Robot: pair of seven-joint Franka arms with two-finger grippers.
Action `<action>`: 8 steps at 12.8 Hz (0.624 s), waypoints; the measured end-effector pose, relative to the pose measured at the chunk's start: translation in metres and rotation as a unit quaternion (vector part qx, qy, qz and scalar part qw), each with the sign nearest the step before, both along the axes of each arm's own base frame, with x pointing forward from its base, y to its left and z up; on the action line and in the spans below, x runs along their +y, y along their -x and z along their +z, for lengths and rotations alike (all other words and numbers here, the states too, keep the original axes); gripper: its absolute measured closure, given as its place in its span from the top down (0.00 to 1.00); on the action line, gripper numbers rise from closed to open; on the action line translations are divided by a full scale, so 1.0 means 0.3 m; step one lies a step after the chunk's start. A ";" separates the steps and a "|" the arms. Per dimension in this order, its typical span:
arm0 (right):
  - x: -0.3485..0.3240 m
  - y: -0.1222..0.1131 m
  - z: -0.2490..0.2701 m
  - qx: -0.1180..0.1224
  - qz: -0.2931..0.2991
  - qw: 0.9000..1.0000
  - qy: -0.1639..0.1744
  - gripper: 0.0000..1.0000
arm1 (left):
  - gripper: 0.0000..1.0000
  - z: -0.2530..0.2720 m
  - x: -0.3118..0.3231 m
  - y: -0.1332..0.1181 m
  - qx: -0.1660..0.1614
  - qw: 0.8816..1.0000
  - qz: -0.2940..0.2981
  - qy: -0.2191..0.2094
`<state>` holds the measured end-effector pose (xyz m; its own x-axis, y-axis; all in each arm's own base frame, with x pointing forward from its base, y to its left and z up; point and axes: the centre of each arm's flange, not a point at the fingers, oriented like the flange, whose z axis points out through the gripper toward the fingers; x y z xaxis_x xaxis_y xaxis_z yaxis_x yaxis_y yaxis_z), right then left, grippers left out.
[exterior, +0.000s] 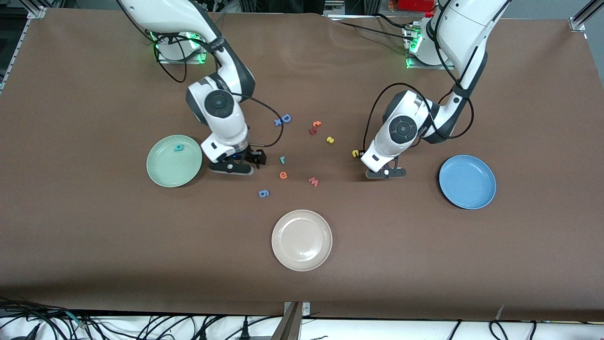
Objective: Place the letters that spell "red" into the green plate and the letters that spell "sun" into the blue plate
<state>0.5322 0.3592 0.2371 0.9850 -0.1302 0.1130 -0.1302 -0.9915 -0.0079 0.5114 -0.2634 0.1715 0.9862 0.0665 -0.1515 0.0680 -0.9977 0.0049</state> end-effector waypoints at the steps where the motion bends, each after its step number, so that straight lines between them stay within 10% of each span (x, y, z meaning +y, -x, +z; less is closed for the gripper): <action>1: 0.059 -0.013 -0.015 -0.005 -0.025 1.000 -0.008 1.00 | 0.27 0.003 0.019 -0.014 -0.003 1.000 0.004 -0.002; 8: 0.309 -0.058 -0.170 -0.014 -0.116 0.992 -0.037 0.81 | 0.27 0.228 0.600 -0.253 -0.057 0.993 -0.108 0.003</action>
